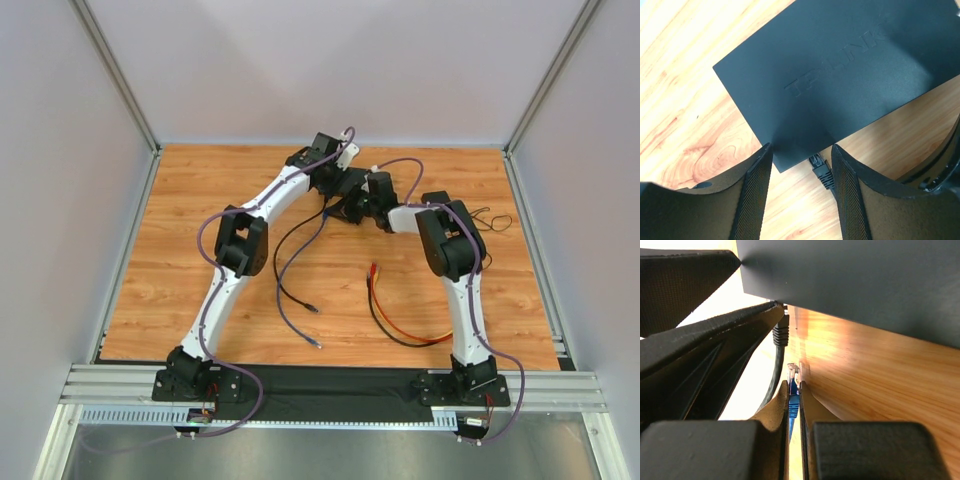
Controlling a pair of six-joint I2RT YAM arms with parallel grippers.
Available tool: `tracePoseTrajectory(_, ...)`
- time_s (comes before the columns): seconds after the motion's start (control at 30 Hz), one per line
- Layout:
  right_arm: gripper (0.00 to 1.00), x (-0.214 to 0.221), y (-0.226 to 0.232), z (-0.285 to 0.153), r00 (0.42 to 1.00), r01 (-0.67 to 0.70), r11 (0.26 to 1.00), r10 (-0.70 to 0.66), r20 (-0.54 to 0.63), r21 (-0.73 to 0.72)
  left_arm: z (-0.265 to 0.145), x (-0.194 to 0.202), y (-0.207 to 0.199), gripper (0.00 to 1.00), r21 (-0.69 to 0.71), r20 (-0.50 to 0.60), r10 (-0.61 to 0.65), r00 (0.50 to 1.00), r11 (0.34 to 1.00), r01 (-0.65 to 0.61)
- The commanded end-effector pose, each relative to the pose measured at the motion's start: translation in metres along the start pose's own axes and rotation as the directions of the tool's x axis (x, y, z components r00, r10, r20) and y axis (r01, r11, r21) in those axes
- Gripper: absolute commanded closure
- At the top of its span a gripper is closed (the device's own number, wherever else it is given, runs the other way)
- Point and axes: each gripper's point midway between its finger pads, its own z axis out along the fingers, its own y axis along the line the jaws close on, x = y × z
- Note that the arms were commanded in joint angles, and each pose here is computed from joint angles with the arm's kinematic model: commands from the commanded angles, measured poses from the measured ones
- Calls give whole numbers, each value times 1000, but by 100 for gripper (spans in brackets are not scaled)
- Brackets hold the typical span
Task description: Pull the plug from the switch port
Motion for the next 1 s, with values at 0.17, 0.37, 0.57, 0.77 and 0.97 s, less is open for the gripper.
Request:
tracePoseTrajectory(0.17,100,-17,22,-35,994,100,994,-102,-30,-50,-40,-21,11,41,21,96,-89,991,996,87)
tracePoseTrajectory(0.37,100,-13,35,-80,964,168,978,-189,-186,-122,-75,-36,22,40,53,187,-173,967,985,166)
tracePoseTrajectory(0.57,100,7,0,-111,929,240,971,-232,-287,-7,-86,-42,24,40,60,218,-176,960,984,166)
tracePoseTrajectory(0.77,100,28,-26,-110,927,238,970,-210,-310,55,-86,-43,20,40,80,221,-186,957,982,172)
tracePoseTrajectory(0.97,91,29,-52,-106,925,275,944,-209,-316,181,-84,-41,19,40,81,217,-175,960,984,160)
